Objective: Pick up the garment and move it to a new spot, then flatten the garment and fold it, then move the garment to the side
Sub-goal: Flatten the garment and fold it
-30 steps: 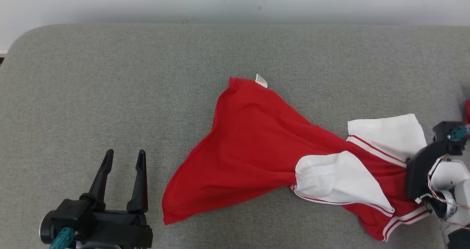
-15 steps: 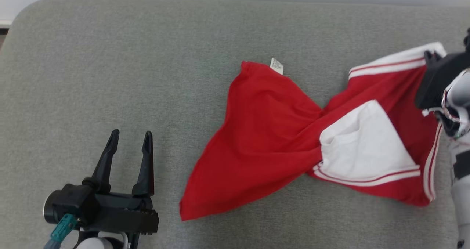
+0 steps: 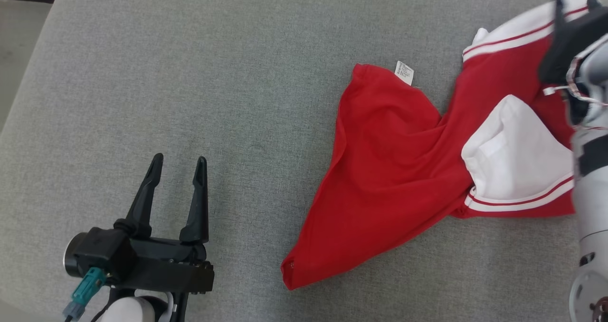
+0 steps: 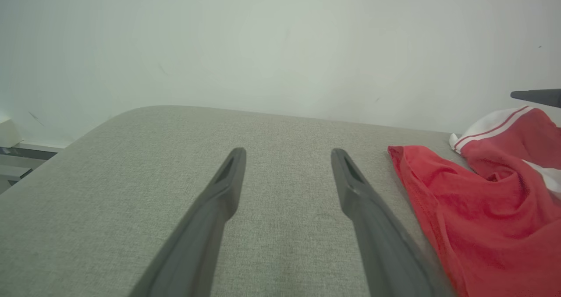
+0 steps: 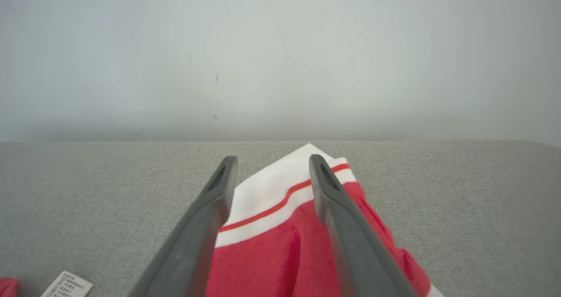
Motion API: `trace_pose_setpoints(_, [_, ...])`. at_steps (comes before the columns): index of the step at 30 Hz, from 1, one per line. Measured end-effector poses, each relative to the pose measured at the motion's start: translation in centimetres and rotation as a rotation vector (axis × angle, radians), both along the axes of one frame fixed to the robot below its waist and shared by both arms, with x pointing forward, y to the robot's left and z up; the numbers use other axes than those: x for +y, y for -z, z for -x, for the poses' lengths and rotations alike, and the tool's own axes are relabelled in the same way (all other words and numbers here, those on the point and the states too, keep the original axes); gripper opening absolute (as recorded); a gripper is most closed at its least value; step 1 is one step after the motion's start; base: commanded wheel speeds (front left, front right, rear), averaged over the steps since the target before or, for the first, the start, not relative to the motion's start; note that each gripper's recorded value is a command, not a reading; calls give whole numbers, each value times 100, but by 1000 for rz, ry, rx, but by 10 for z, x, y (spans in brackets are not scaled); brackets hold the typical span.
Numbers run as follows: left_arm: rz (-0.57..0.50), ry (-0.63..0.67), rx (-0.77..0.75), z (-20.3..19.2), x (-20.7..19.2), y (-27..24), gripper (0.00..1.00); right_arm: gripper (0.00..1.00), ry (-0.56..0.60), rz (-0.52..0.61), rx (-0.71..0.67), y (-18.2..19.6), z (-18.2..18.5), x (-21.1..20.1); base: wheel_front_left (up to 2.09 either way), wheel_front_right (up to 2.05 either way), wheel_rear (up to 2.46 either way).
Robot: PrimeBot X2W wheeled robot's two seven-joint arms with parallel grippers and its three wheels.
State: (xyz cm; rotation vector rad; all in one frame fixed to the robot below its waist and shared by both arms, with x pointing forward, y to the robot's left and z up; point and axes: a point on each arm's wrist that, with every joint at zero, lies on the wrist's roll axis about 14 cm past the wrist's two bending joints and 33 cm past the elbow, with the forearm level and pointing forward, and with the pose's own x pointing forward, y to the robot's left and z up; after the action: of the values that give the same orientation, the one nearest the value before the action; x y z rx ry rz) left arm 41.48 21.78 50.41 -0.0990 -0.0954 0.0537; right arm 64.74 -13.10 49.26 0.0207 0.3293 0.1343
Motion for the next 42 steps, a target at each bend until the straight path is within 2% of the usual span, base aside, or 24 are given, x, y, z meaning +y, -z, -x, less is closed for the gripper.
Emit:
trace_pose_setpoints(4, [0, -13, -4, 1, 3, -2, 100, 100, -84, 68, 63, 17, 11, 22, 0, 0, 0])
trace_pose_setpoints(13, [8, -21, -14, 14, 3, -7, 100, 100, -152, 68, 25, -6, 36, 30, 0, 0, 0])
trace_pose_setpoints(22, [29, 4, -27, 25, -8, -11, 100, 100, -268, 111, 29, 3, 99, 35, 0, 0, 0])
trace_pose_setpoints(27, [36, 16, -35, 28, -13, -14, 100, 100, -280, 121, 15, 17, 136, 32, 0, 0, 0])
trace_pose_setpoints(33, [37, 8, -35, 32, -11, -14, 100, 100, -296, 96, 51, 39, 179, 48, 0, 0, 0])
trace_pose_setpoints(42, [43, 7, -19, 33, -11, -9, 100, 100, -315, 169, 89, 54, 191, 58, 0, 0, 0])
